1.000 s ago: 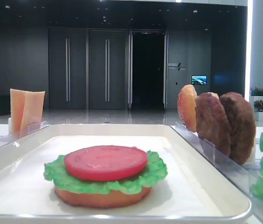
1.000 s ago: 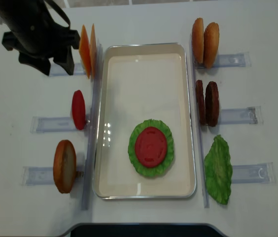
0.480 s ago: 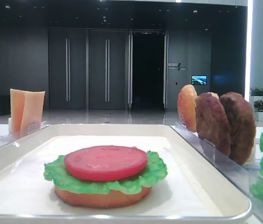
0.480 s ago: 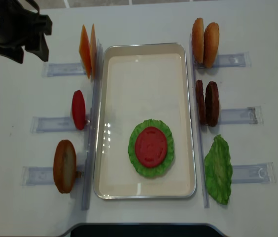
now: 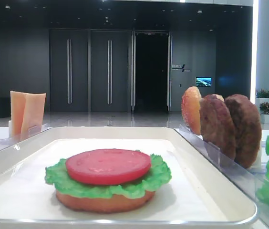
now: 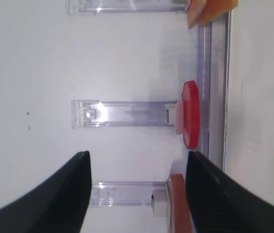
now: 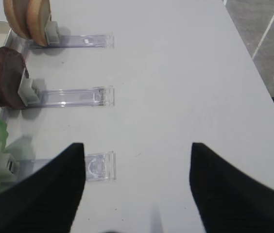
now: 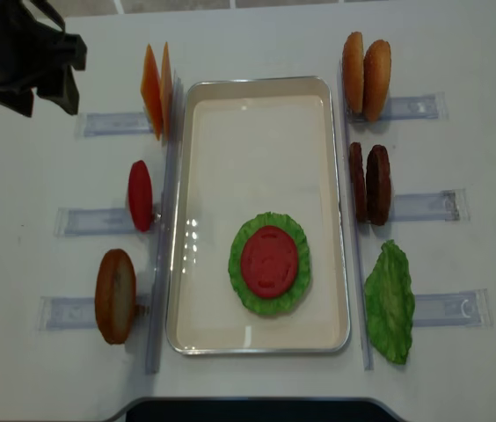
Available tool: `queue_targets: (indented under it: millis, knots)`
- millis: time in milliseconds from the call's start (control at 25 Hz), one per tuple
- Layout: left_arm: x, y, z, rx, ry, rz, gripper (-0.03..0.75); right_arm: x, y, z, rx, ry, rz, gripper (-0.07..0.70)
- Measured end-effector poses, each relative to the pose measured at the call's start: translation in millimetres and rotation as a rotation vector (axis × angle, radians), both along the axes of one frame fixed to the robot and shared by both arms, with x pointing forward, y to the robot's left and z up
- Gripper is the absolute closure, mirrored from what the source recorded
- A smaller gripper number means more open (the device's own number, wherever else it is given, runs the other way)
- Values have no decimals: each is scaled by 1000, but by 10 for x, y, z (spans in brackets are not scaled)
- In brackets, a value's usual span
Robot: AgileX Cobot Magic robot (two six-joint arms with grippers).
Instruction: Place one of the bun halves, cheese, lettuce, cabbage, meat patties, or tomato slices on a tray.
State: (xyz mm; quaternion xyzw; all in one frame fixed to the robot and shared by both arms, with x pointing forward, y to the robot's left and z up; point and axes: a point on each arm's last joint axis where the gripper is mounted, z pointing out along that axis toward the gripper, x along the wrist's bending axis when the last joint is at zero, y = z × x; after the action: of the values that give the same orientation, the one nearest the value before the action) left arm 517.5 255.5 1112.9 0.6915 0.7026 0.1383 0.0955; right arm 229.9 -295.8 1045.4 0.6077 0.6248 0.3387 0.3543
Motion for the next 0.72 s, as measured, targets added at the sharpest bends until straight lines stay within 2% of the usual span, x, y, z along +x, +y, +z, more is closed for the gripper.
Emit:
queue_targets:
  millis: [240,720]
  knots:
    - [-206,51,-33,12,9,-1,245,0,0,0,0,0,0,161]
    - [-763,172,-8,9,-35,-1,245,0,0,0,0,0,0,161]
